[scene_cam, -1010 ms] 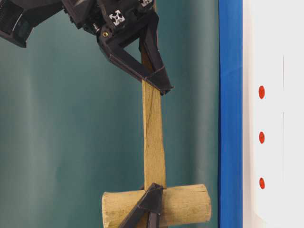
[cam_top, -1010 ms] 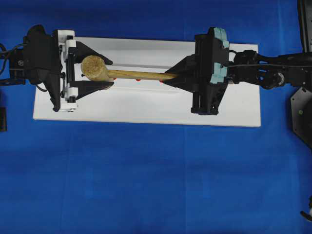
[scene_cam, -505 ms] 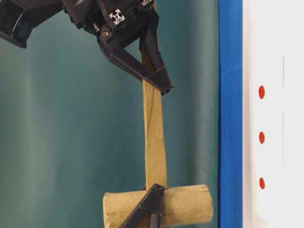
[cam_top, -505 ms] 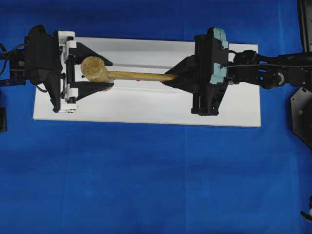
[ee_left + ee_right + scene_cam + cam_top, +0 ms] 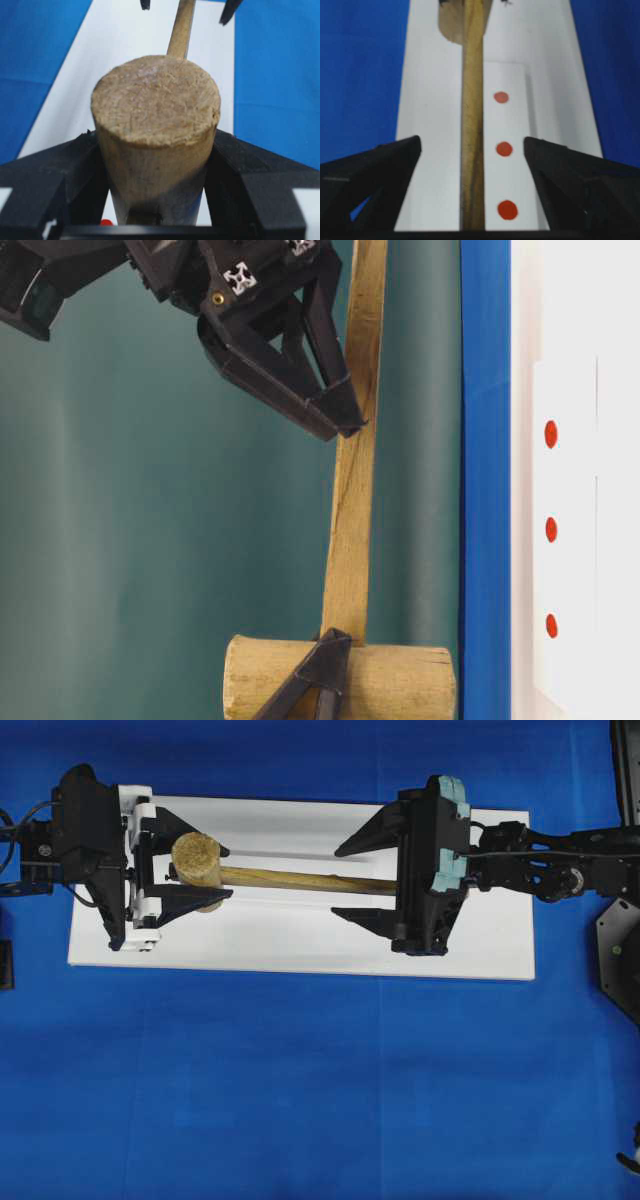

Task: Hit the mark with a hammer.

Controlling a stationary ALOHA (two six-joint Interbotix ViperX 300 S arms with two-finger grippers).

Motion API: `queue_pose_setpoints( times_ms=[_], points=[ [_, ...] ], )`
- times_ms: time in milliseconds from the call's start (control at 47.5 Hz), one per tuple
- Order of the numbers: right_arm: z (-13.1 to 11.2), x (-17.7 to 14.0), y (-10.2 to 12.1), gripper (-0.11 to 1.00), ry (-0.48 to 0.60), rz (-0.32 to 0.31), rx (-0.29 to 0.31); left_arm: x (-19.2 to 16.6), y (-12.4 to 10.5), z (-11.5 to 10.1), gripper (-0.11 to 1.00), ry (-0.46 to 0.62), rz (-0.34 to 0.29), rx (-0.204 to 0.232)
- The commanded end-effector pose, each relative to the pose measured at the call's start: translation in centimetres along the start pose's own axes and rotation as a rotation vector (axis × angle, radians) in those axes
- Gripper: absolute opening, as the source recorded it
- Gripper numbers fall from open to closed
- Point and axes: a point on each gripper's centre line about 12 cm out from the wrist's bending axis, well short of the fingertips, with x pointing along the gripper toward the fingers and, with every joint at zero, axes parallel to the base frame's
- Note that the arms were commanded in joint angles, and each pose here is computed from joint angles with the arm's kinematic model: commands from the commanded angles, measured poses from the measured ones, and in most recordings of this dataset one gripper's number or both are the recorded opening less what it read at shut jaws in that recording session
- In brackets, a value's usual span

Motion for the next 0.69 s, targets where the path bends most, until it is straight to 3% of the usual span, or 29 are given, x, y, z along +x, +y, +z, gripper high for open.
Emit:
queue_pose_setpoints(
  times_ms=[0, 63, 358, 526, 673],
  points=[
    [1.5, -0.3, 0.0, 0.89, -0.047, -0.005, -0.017, -0.2, -0.1, 1.3, 0.45, -0.043, -0.004, -0.053],
    [1.5, -0.3, 0.0, 0.91, -0.046, -0.005, -0.031, -0.3, -0.2, 1.5, 0.45, -0.039, -0.008, -0.118],
    [1.5, -0.2, 0.0, 0.91, -0.049, -0.003, -0.090, -0.2, -0.7, 2.1, 0.45, 0.021, -0.013, -0.559],
    [1.3, -0.2, 0.0, 0.91, -0.047, -0.003, -0.103, -0.1, -1.0, 2.6, 0.45, 0.021, -0.019, -0.776],
    [1.2, -0.2, 0.0, 0.91, -0.044, -0.003, -0.110, -0.2, -1.0, 2.9, 0.45, 0.011, -0.026, -0.922]
  ],
)
